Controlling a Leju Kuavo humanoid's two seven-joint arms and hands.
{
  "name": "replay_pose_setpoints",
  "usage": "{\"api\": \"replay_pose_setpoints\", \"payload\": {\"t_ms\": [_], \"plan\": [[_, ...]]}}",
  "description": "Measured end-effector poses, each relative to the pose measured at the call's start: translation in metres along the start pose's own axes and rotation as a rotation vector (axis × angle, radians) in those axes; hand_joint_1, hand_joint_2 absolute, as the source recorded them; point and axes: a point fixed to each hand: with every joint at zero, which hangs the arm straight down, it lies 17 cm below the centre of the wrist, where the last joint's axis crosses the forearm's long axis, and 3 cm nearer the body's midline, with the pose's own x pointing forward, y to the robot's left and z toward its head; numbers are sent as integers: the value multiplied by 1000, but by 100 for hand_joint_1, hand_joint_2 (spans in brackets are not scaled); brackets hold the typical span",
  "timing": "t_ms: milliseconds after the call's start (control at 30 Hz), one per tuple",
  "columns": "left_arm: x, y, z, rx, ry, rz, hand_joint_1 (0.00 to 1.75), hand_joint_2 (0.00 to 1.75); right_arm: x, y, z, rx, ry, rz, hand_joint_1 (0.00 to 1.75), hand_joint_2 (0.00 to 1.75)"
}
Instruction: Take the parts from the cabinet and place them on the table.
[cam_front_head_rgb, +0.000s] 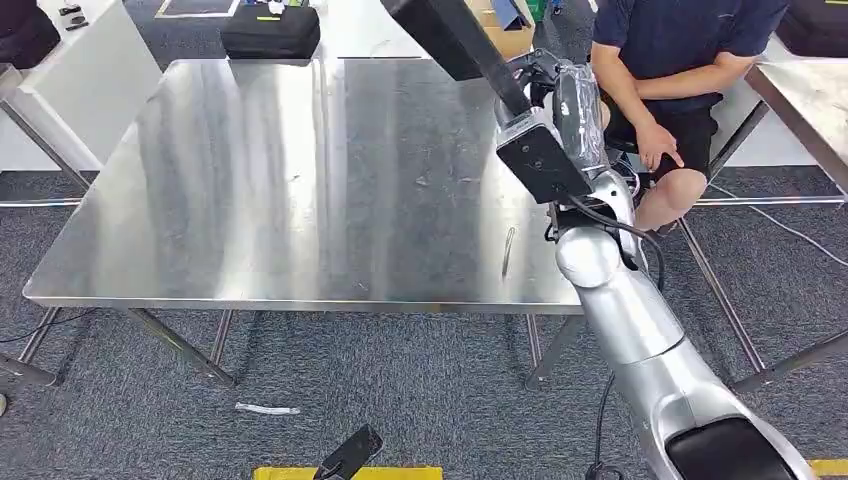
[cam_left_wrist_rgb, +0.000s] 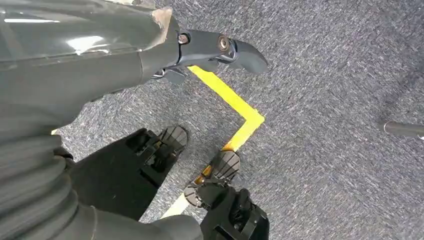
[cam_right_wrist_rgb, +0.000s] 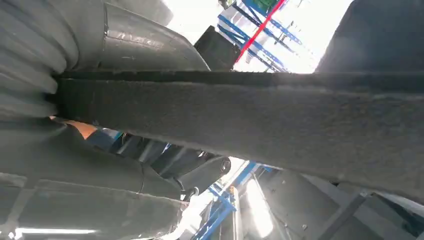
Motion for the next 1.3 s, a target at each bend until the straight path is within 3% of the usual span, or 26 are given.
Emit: {"api": "replay_pose_setpoints", "payload": {"t_ms": [1300], "plan": [[6, 1, -2, -1, -15, -10, 0, 175, -10, -2, 2, -2, 10, 33, 175, 175]]}}
